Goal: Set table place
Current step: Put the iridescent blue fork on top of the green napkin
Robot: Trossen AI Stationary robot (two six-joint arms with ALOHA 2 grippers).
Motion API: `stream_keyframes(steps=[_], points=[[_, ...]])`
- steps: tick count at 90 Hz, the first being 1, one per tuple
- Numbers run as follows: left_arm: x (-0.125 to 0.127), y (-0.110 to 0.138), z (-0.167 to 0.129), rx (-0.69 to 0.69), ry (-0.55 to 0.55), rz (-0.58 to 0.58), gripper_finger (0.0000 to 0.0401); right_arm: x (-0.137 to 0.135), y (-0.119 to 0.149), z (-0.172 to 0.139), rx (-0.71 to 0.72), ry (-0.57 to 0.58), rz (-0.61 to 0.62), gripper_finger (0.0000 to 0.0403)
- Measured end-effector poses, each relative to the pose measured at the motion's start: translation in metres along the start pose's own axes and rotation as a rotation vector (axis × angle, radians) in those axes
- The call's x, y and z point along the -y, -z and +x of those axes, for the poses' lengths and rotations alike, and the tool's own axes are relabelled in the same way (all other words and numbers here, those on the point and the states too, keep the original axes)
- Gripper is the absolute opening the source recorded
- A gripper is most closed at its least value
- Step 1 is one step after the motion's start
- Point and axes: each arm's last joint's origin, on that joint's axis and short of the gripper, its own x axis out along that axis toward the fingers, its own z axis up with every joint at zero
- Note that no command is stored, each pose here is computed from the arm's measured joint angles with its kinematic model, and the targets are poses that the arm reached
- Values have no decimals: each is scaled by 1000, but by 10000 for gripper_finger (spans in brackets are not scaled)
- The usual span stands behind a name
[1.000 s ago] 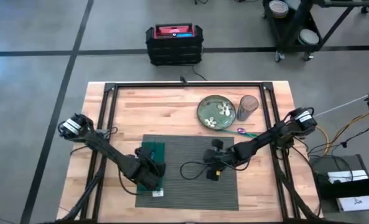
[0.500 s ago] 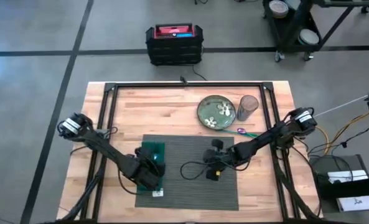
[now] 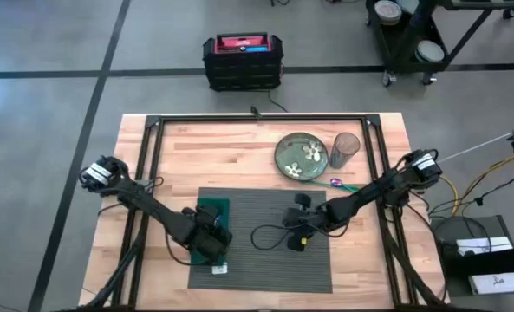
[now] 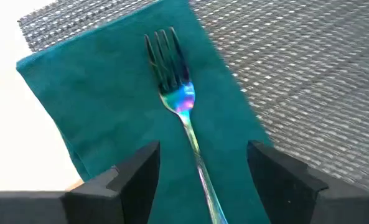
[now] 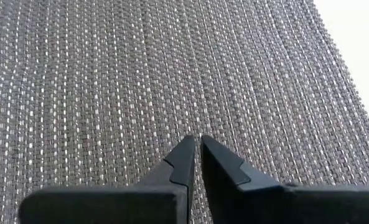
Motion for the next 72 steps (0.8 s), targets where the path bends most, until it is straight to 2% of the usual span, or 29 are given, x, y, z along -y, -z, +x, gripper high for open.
stream_keyframes(steps=[15, 35, 61, 72], points=[[1, 0, 8, -4, -29, -31, 177, 0, 0, 0, 1, 0, -3, 14], [0, 6, 19, -25, -67, -46, 107, 0, 0, 0, 3, -1, -13, 14], [1, 7, 20, -24, -64, -59, 11, 0, 0, 0, 3, 0, -18, 14], [1, 6, 18, -29, -58, -85, 7, 0, 0, 0, 3, 0, -19, 14]])
